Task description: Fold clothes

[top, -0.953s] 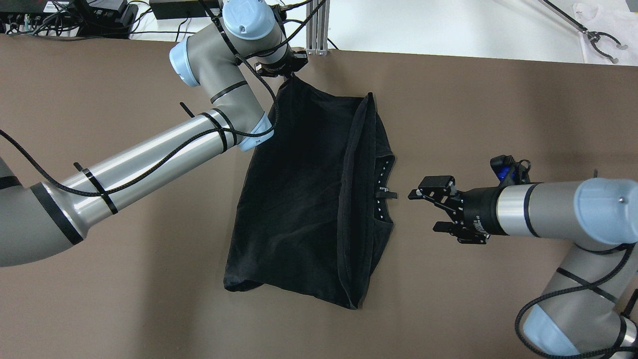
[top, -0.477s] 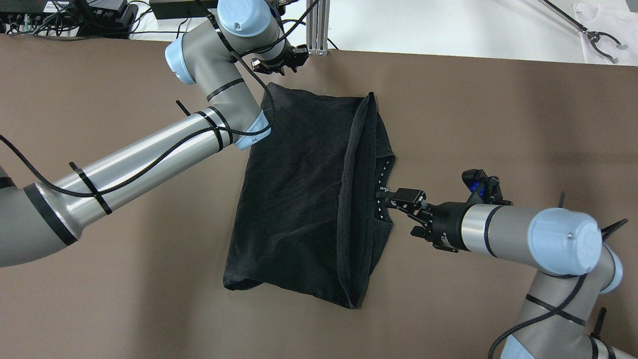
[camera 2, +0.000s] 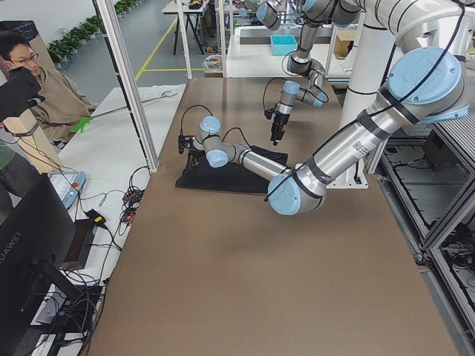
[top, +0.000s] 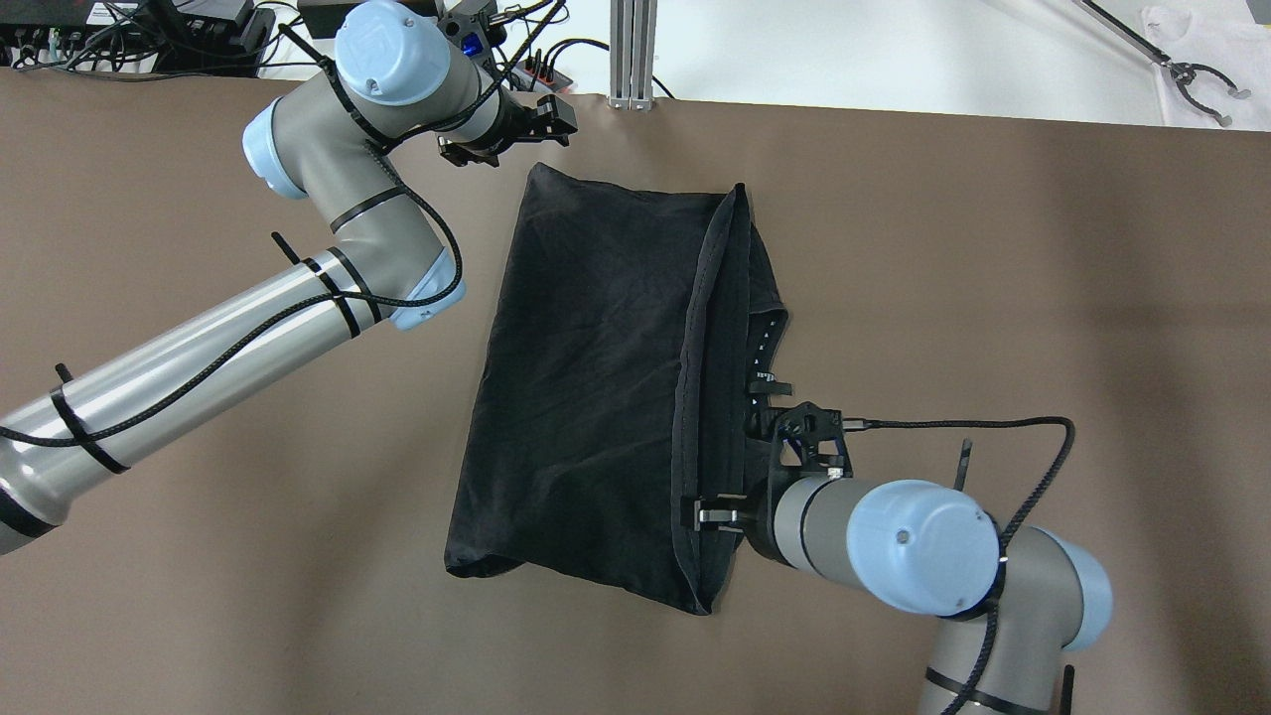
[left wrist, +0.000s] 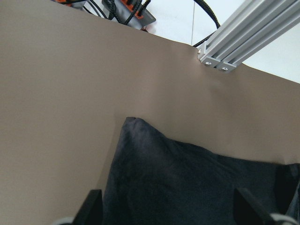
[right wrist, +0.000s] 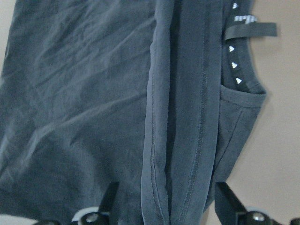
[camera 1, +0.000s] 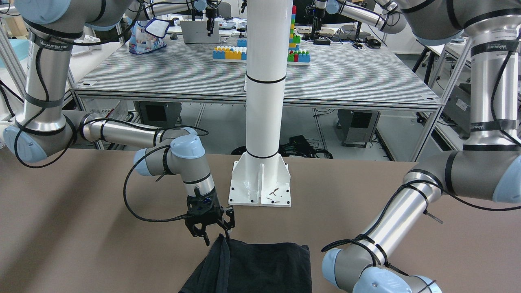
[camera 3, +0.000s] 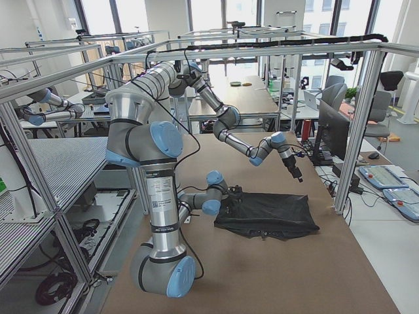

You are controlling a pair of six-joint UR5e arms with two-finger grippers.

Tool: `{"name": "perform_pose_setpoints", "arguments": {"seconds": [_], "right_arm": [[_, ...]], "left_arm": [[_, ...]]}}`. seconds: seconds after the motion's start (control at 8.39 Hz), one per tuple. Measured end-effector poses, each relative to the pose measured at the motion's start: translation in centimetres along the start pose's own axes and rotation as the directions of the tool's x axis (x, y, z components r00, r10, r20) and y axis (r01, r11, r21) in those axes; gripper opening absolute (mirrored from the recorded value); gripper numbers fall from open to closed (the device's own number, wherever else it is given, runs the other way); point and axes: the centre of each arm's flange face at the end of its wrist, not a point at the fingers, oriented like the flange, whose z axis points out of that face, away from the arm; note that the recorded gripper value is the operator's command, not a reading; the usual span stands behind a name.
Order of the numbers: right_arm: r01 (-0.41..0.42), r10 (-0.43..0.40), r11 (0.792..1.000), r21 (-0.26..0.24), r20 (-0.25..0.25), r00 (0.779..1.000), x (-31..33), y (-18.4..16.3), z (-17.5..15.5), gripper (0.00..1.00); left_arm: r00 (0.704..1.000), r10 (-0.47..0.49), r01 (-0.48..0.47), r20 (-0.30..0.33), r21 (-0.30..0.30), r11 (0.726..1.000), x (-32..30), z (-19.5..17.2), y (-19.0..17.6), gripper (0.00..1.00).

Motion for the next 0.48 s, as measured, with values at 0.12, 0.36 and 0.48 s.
{"name": "perform_pose_setpoints", "arguments": {"seconds": [0.12, 0.36, 0.48], "right_arm": [[0.068, -0.068, 0.998, -0.007, -0.028, 0.997, -1.6, 1.4, 0.7, 0.4], [0.22, -0.219, 0.976, -0.008, -0.122, 0.968, -4.2, 4.7, 2.7, 0.4], [0.27, -0.269, 0.963, -0.014, -0.155, 0.951, -4.7, 5.6, 3.6, 0.4]], "left_arm": [[1.0, -0.001, 0.001, -0.001, 0.001, 1.0, -0.6, -0.2, 0.2, 1.0], [1.0, -0.011, 0.011, 0.006, 0.006, 1.0, -1.7, -0.1, 0.4, 1.0], [1.0, -0.026, 0.026, 0.006, 0.009, 1.0, -1.8, -0.2, 0.4, 1.0]]}}
